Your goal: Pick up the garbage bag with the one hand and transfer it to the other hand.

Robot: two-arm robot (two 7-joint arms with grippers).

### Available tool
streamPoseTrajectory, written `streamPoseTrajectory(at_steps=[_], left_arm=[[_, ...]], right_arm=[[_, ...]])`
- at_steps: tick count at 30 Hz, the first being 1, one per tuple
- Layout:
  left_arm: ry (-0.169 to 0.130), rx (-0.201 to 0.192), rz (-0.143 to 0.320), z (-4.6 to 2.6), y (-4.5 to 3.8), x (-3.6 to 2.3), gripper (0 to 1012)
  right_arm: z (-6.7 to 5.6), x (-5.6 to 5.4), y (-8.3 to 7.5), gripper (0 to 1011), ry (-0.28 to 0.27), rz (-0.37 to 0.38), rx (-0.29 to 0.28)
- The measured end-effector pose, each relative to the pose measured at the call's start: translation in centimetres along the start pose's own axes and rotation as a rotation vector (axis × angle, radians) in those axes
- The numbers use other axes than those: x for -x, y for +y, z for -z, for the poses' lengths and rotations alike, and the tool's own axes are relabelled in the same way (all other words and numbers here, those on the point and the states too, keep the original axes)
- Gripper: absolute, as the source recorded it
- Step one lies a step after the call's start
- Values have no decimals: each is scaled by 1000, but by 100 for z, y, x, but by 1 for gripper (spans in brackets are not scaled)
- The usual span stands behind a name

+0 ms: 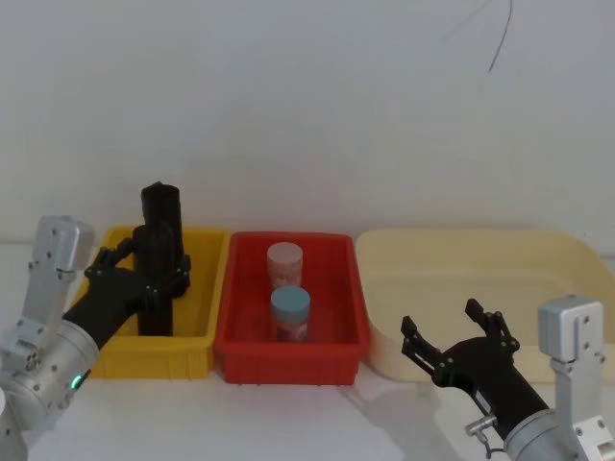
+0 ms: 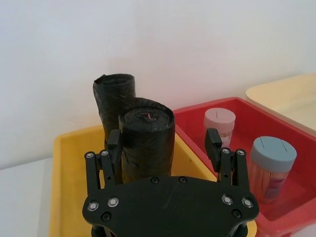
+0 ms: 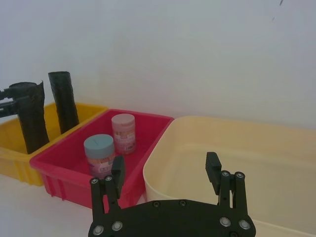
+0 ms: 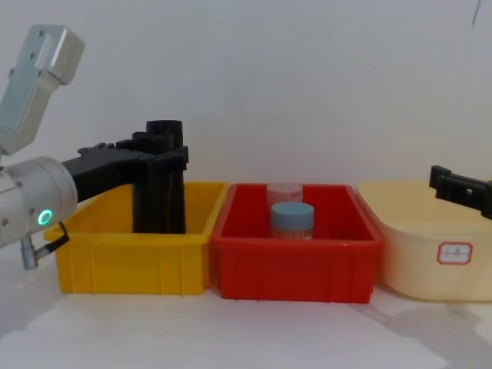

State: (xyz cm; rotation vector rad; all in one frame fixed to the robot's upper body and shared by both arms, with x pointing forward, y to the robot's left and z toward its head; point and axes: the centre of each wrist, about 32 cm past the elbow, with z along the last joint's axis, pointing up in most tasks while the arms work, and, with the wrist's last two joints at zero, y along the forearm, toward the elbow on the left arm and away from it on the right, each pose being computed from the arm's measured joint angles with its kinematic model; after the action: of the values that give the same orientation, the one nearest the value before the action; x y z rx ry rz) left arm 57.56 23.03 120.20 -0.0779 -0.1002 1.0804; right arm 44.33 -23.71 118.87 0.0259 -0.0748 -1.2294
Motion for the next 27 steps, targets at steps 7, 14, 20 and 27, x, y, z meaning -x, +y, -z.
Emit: streamPoseTrajectory(at_steps=[7, 14, 20, 27], left_arm=[[-4, 6, -5, -5, -44, -5, 1000], [-7, 3, -11, 13, -88, -16, 1000], [-7, -8, -16, 46, -129, -29, 1000], [-2, -19, -7, 91, -191, -45, 1000]], right_arm=[[0, 0, 0, 999, 0, 0, 0], [0, 0, 0, 999, 0, 0, 0], [0, 0, 0, 999, 0, 0, 0], [0, 0, 0, 999, 0, 0, 0]])
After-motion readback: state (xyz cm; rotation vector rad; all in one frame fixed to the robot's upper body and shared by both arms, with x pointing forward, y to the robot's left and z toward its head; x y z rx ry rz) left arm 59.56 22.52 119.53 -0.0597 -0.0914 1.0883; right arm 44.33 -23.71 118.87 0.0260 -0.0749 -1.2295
